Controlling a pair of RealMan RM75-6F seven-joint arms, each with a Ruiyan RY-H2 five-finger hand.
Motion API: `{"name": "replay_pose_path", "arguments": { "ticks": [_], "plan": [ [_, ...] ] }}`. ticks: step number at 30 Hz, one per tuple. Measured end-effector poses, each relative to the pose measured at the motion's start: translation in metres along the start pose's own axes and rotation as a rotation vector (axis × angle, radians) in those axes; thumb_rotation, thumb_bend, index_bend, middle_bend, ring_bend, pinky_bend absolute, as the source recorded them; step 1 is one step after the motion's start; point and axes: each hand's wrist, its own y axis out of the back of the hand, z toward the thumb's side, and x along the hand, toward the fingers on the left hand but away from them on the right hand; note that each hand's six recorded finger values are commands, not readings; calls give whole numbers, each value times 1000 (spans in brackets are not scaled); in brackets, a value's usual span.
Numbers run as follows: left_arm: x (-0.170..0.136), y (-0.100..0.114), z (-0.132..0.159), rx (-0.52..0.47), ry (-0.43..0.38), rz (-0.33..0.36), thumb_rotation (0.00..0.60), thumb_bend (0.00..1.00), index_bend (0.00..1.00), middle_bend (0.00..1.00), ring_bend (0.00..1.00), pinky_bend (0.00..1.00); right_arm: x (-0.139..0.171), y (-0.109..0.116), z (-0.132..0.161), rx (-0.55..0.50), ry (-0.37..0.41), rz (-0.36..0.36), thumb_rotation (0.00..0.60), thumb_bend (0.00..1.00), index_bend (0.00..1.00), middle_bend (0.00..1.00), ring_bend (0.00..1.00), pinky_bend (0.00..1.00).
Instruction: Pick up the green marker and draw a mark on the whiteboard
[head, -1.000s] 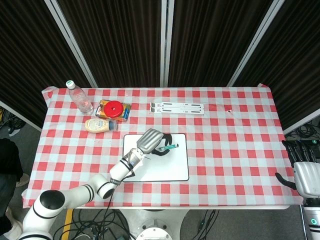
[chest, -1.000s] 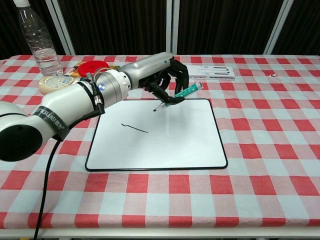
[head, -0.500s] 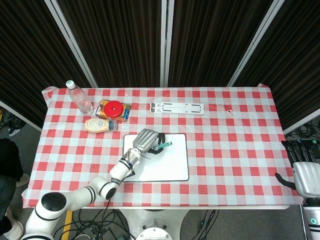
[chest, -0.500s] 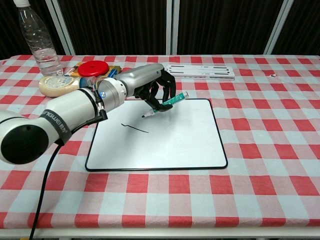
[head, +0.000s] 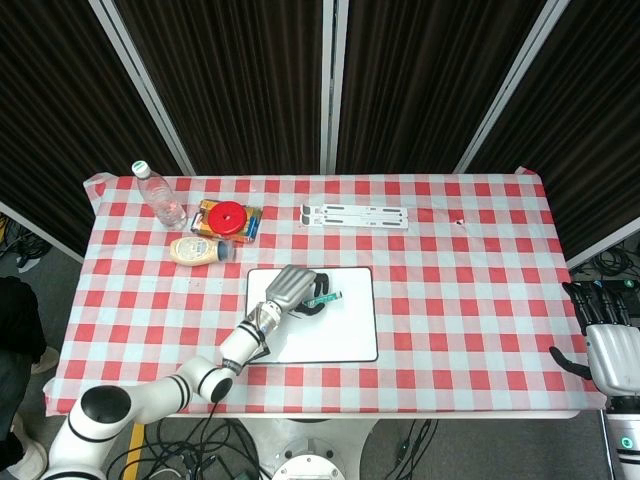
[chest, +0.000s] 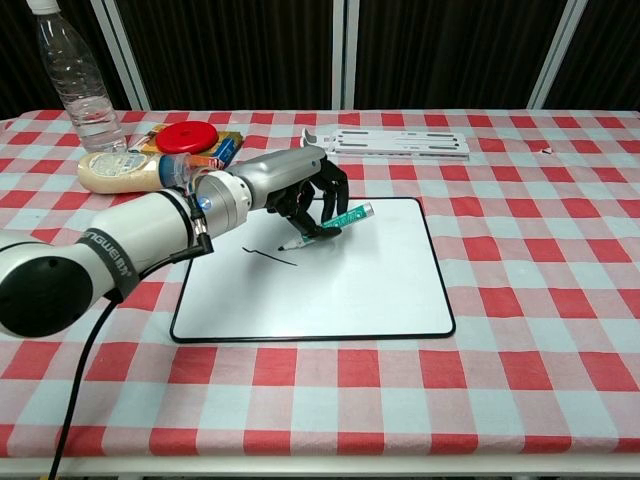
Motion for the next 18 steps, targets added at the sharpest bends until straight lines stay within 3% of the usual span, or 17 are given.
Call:
{"name": "replay_pose_path", "arguments": {
  "ticks": [5, 14, 18],
  "plan": [
    [-11, 1, -8, -37, 20, -3, 600, 497, 547, 568, 721, 860, -6, -7, 3, -11, 9, 19, 600, 101, 0, 110, 0, 0],
    [-54, -2, -34, -120, 107, -3, 600, 500, 547, 568, 716, 860, -18, -13, 25, -24, 94, 27, 600, 101, 0, 110, 0, 0],
    [-73, 7, -39, -142, 131, 46, 600, 501, 547, 566, 699, 859, -18, -9, 27, -31, 111, 3, 600, 101, 0, 111, 0, 0]
  ]
}}
